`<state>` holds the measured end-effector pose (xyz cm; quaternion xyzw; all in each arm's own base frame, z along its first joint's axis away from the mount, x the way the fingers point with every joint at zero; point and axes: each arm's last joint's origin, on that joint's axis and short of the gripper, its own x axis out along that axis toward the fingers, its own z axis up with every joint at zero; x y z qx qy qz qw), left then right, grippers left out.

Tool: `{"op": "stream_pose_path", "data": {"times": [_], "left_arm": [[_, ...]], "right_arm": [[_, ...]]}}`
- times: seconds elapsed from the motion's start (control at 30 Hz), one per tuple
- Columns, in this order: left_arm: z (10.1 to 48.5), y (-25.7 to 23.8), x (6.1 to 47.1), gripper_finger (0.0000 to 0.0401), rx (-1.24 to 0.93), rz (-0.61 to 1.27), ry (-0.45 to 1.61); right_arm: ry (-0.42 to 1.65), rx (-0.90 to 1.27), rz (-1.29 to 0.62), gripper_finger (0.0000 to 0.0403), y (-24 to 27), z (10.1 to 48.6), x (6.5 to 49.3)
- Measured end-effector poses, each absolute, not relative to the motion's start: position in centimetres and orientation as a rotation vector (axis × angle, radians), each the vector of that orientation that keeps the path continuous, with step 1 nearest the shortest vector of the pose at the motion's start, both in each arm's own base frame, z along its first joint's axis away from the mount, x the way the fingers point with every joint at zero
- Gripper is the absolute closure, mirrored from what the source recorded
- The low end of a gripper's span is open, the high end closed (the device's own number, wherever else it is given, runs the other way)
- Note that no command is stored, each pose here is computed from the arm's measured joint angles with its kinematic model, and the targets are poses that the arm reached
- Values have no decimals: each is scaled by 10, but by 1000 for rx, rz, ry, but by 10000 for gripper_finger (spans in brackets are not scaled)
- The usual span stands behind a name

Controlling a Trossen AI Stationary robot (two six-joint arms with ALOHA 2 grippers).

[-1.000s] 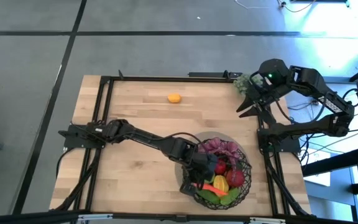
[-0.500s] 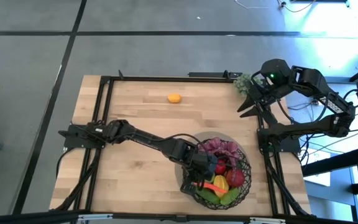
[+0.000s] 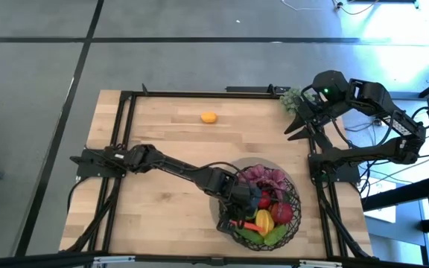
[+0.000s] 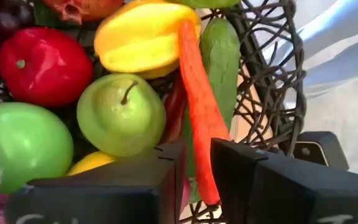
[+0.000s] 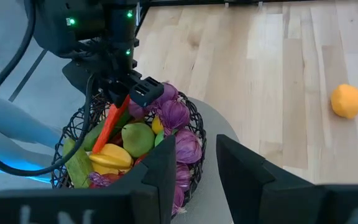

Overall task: Build produce basket
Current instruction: Put the yellow lemon into the wire basket

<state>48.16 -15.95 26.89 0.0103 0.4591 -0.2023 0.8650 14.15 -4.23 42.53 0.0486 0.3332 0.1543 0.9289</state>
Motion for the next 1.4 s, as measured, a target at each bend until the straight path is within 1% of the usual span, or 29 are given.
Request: {"op": "stream_pose_path", "data": {"times": [0.1,0.2,0.33,0.47,0.53,0.57,0.7,0.8,0.93,1.0,1.1,1.3,1.4], "left_arm": [[270,-159,482,335,20,-424,954],[274,-155,482,335,-28,-393,958],[310,-145,471,338,18,-335,881],[334,-129,457,335,29,-169,875],[338,-114,453,335,5,-79,904],[346,-106,452,336,-18,-39,870],[371,-69,436,338,-105,159,858],[369,-39,430,339,-162,299,923],[374,2,420,339,-206,401,972],[375,20,415,339,-208,434,992],[366,48,409,339,-185,462,1097],[367,108,396,339,-158,371,1142],[366,139,386,339,-188,348,1153]], "right_arm": [[683,100,316,292,-42,425,142],[678,86,319,292,-42,426,140],[676,53,285,292,-41,427,136],[671,27,246,292,-40,429,131],[669,23,233,292,-39,430,128],[669,26,229,292,-39,430,128],[665,39,219,292,-39,430,129],[675,34,193,292,-40,430,130],[687,54,187,292,-42,429,134],[693,80,178,292,-43,428,135],[703,90,173,292,-45,426,141],[763,67,91,292,-56,419,160],[727,22,90,292,-62,418,174]]}}
